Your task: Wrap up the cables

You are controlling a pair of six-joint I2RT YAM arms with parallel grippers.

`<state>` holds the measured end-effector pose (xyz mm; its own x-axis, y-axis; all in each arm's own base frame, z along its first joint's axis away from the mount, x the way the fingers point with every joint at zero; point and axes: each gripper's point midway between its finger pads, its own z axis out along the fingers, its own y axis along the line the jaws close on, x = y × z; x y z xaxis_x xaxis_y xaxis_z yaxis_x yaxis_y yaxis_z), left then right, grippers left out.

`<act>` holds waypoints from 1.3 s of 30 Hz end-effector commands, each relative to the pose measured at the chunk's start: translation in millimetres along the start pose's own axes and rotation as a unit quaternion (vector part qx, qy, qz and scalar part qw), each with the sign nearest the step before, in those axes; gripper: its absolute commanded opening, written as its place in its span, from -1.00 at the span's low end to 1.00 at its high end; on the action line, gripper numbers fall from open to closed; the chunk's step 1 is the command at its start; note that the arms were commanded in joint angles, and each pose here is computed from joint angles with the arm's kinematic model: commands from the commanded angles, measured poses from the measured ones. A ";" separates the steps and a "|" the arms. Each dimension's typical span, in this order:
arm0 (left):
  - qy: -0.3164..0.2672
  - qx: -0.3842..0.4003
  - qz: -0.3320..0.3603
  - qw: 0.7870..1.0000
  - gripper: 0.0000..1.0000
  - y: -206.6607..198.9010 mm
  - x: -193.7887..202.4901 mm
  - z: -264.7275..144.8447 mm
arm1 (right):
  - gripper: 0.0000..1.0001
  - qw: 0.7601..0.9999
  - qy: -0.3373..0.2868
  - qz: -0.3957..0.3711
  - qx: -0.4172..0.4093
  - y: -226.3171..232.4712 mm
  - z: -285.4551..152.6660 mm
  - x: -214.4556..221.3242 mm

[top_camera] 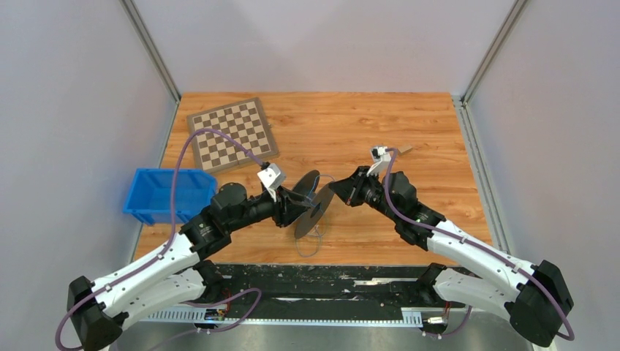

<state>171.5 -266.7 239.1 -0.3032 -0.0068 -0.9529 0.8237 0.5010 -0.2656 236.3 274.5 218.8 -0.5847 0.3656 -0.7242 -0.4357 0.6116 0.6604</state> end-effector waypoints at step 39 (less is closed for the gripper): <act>-0.023 0.013 -0.044 0.999 -0.12 -5.3 -20.7 25.4 | -1.00 0.997 -0.044 0.041 -0.050 25.7 -15.3 -26.1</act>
<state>183.2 -292.1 246.1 -0.3873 -0.0442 -0.9209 0.8006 0.4793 -0.3597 228.7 271.1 240.1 -0.5886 0.4177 -0.6921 -0.4427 0.5498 0.7083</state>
